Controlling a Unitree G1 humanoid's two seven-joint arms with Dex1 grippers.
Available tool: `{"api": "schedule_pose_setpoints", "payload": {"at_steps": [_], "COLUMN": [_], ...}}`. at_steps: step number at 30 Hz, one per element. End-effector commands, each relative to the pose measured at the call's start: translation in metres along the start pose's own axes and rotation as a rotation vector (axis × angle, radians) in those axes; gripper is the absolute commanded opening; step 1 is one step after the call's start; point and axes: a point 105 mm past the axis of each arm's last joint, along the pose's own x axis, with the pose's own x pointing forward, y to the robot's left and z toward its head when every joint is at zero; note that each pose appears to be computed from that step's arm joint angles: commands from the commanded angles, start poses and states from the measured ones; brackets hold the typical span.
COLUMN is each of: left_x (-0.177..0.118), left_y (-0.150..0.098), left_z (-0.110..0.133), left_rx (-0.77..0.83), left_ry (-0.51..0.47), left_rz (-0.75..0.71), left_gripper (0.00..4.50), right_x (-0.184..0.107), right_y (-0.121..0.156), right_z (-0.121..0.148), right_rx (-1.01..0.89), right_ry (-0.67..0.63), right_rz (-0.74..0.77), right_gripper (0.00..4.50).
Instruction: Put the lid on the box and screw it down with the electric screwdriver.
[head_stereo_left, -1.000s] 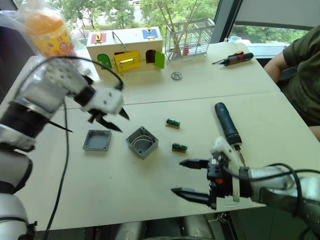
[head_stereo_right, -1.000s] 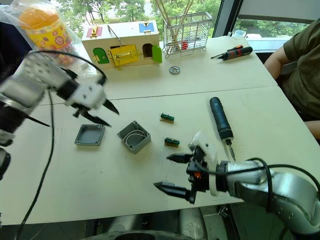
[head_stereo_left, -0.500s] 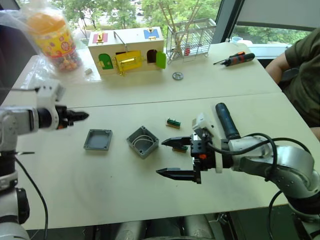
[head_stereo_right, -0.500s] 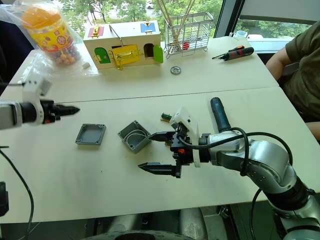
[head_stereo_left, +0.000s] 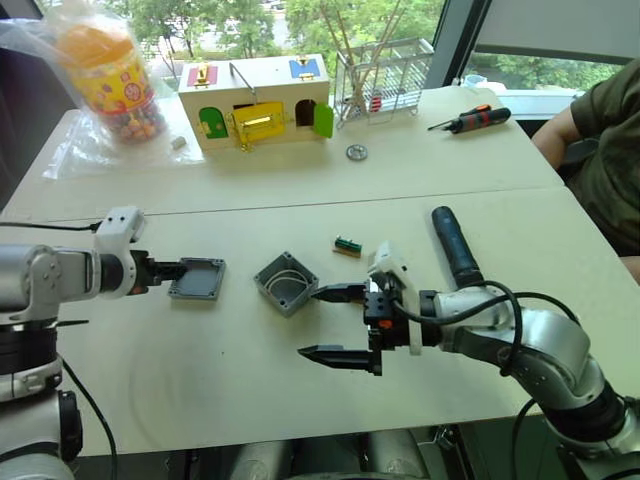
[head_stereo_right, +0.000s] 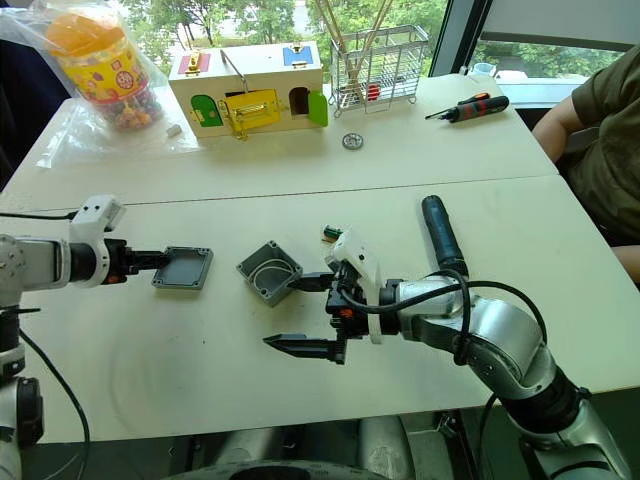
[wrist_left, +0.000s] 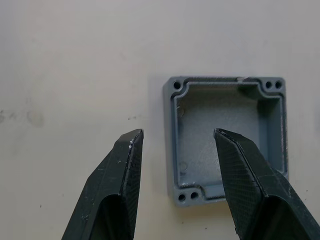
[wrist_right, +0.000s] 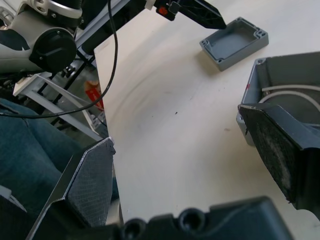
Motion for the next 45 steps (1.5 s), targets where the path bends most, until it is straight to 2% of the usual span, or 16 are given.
{"api": "schedule_pose_setpoints", "payload": {"at_steps": [1, 8, 11, 13, 14, 20, 24, 28, 30, 32, 36, 38, 41, 43, 45], "left_x": [0.002, 0.018, 0.024, 0.027, 0.029, 0.037, 0.030, 0.007, -0.012, -0.028, -0.050, -0.054, -0.048, -0.042, -0.040], "left_y": [0.007, 0.010, 0.010, 0.009, 0.008, -0.001, -0.009, -0.012, -0.013, -0.020, -0.050, -0.069, -0.098, -0.118, -0.137], "left_z": [0.007, 0.004, 0.005, 0.004, 0.004, 0.002, 0.027, 0.073, 0.107, 0.131, 0.165, 0.175, 0.182, 0.186, 0.188], "left_rx": [0.031, 0.025, 0.048, 0.044, 0.043, 0.047, 0.062, 0.123, 0.180, 0.226, 0.299, 0.320, 0.344, 0.358, 0.357], "left_ry": [0.019, 0.117, 0.136, 0.142, 0.145, 0.137, 0.001, -0.226, -0.381, -0.491, -0.691, -0.760, -0.823, -0.858, -0.890], "left_rz": [0.042, 0.034, 0.032, 0.022, 0.014, -0.017, -0.075, -0.098, -0.085, -0.106, -0.189, -0.235, -0.277, -0.301, -0.353], "left_gripper": [2.28, 2.28, 1.43, 0.40, 0.08, 0.08, 0.08, 0.08, 0.08, 0.08, 0.08, 0.08, 0.08, 0.08, 0.08], "right_x": [0.000, 0.001, 0.000, 0.000, -0.001, -0.007, -0.019, -0.040, -0.049, -0.051, -0.040, -0.030, -0.014, -0.011, -0.004], "right_y": [0.004, 0.000, -0.001, -0.002, -0.002, -0.004, -0.007, -0.016, -0.029, -0.041, -0.084, -0.101, -0.121, -0.136, -0.133], "right_z": [0.012, 0.013, 0.013, 0.013, 0.012, 0.008, 0.016, 0.048, 0.068, 0.085, 0.114, 0.122, 0.134, 0.131, 0.133], "right_rx": [-0.036, -0.016, -0.006, 0.000, 0.004, 0.020, 0.038, 0.101, 0.104, 0.109, 0.149, 0.157, 0.139, 0.211, 0.228], "right_ry": [-0.040, -0.059, -0.068, -0.069, -0.068, -0.055, -0.083, -0.245, -0.330, -0.387, -0.483, -0.492, -0.501, -0.487, -0.483], "right_rz": [-0.019, -0.086, -0.111, -0.128, -0.136, -0.156, -0.153, -0.150, -0.186, -0.213, -0.352, -0.396, -0.464, -0.543, -0.539], "right_gripper": [4.50, 4.50, 4.50, 4.50, 4.50, 4.50, 4.50, 4.50, 4.50, 4.50, 4.50, 4.50, 4.50, 4.50, 4.50]}}
